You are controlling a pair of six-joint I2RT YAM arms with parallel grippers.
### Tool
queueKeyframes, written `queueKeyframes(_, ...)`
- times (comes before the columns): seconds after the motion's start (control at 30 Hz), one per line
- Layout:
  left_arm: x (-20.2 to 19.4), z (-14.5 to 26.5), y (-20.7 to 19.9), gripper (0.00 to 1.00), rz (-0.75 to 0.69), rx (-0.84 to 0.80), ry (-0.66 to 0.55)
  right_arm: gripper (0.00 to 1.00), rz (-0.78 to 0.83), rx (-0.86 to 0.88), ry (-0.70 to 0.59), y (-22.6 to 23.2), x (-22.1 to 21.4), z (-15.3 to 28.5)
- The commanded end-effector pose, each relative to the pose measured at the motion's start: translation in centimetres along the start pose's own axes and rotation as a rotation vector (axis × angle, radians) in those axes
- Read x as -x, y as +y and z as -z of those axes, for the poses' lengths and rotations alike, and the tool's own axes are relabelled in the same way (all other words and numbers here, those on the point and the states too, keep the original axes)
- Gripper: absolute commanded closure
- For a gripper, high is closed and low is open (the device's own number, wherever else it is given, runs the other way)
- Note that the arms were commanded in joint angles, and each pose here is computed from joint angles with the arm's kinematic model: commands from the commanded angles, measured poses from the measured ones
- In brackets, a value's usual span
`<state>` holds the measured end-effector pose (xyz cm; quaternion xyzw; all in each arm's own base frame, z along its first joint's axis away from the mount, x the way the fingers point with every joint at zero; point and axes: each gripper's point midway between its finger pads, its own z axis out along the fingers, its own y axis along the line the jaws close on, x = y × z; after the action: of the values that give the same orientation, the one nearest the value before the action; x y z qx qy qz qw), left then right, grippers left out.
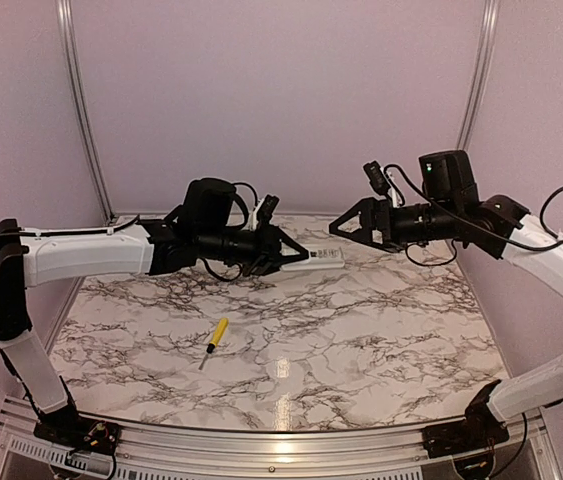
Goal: Unload the batteries from the remote control
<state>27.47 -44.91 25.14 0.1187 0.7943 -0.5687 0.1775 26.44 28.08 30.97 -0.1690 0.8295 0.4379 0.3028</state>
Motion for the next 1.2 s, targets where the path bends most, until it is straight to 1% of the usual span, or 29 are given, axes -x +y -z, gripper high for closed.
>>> queueKeyframes(0.0,1.9,0.6,-1.8,1.0,-0.011,0.026,-0.051,0.09,0.047,-0.179,-0.044,-1.1,1.4,-0.1)
queueKeyframes(0.1,2.2,0.6,-1.8,1.0,0.018,0.044,-0.053,0.09,0.046,-0.222,-0.052,-1.3,2.0,-0.3)
queueKeyframes(0.2,2.5,0.6,-2.1,1.0,0.044,0.039,-0.06,0.09,0.048,-0.227,-0.048,-1.1,2.3,-0.6)
queueKeyframes(0.6,2.8,0.6,-2.5,1.0,0.076,0.03,-0.06,0.1,0.038,-0.168,-0.045,0.5,2.6,-1.6)
queueKeyframes(1.17,3.1,0.2,-2.7,1.0,0.103,0.017,-0.057,0.11,0.02,-0.146,-0.017,0.4,2.3,-2.9)
